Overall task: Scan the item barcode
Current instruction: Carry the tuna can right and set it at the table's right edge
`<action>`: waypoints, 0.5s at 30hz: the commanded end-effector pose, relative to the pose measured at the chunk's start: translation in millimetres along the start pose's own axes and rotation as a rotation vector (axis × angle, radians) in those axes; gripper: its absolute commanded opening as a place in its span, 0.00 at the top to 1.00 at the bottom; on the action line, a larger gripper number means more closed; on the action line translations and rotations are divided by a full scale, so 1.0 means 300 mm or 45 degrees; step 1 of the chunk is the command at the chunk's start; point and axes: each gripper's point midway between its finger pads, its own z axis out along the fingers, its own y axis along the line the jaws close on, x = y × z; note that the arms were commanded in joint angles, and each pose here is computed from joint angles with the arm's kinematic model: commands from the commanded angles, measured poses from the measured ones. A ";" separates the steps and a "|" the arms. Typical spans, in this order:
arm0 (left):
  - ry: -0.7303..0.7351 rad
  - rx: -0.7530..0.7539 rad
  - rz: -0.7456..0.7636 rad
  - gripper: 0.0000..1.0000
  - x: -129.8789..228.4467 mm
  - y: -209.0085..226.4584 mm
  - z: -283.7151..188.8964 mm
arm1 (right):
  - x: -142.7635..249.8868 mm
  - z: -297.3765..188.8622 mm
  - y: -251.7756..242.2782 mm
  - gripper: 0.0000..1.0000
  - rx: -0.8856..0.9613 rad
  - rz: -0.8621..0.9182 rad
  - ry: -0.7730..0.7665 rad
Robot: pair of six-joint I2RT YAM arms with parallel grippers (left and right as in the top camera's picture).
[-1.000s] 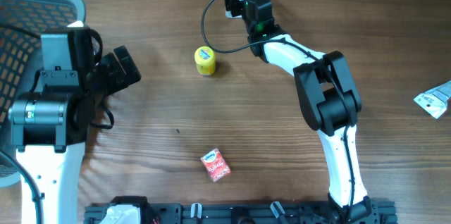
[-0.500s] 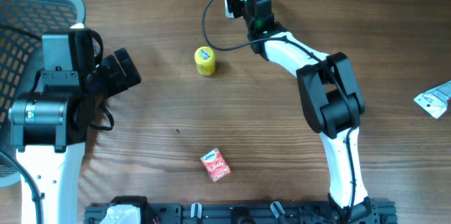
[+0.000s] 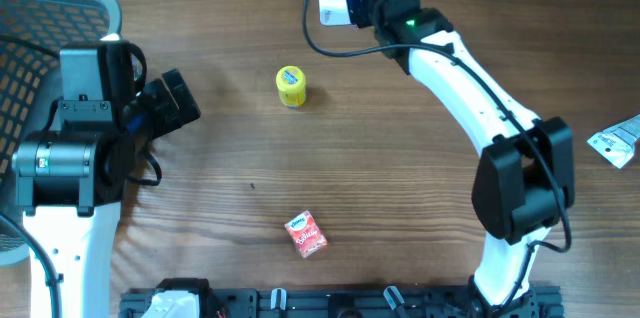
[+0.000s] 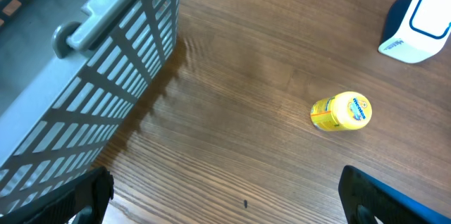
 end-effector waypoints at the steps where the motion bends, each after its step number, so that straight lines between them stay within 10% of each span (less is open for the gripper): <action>1: 0.014 0.007 -0.017 0.00 0.005 -0.001 0.008 | 0.063 -0.014 -0.131 0.52 0.087 0.260 0.119; 15: 0.042 0.082 0.084 0.00 0.040 -0.100 0.010 | 0.516 -0.075 -0.852 0.50 0.517 0.679 0.615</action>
